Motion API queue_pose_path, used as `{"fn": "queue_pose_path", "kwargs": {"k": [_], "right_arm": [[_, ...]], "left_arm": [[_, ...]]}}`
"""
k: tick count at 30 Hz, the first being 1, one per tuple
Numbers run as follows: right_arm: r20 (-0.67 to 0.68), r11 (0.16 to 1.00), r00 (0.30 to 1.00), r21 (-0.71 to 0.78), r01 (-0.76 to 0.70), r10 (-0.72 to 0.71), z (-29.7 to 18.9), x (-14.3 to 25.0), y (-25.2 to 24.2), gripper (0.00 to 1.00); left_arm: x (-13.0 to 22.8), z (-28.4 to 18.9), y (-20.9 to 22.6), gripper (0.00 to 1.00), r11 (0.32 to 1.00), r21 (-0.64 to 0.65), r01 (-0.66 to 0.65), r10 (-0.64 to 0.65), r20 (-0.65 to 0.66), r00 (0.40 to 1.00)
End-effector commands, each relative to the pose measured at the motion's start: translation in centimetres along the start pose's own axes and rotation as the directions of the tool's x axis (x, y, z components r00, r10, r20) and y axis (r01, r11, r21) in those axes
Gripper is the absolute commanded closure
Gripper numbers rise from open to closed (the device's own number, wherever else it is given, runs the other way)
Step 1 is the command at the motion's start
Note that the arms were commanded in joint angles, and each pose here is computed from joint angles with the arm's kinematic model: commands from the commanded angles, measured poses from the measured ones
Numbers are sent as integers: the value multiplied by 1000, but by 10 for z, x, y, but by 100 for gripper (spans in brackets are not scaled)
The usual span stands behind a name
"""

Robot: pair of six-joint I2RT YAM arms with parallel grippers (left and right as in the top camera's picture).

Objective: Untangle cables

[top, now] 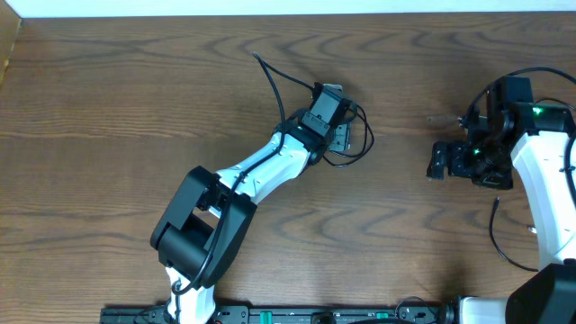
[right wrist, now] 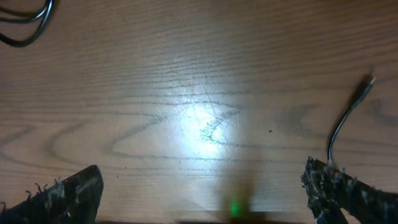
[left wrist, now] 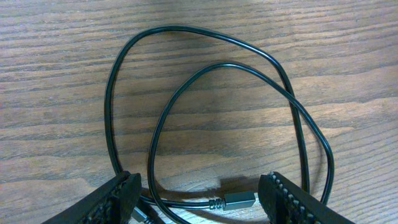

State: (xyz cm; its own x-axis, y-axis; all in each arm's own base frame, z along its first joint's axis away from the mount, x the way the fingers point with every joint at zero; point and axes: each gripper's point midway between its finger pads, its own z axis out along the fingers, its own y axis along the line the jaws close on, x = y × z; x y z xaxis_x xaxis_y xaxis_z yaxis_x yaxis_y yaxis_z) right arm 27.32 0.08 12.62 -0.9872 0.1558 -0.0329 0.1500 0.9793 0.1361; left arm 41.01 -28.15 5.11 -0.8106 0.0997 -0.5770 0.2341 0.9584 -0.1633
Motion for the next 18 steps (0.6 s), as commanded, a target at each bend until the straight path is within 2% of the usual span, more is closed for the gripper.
{"fn": "queue_pose_path", "kwargs": {"k": [1,6,18], "right_arm": [[-7,1000,1000,8,-7,8,1,2,0,1],[-11,1000,1000,8,-8,8,1,3,0,1],[-11,1000,1000,8,-8,8,1,3,0,1]], "left_arm": [[14,14,5,33,1000,-15,-19,19,-44,999],[24,20,8,27,999,-26,-23,21,-74,997],[74,11,30,29,994,-112,-14,-17,-267,964]]}}
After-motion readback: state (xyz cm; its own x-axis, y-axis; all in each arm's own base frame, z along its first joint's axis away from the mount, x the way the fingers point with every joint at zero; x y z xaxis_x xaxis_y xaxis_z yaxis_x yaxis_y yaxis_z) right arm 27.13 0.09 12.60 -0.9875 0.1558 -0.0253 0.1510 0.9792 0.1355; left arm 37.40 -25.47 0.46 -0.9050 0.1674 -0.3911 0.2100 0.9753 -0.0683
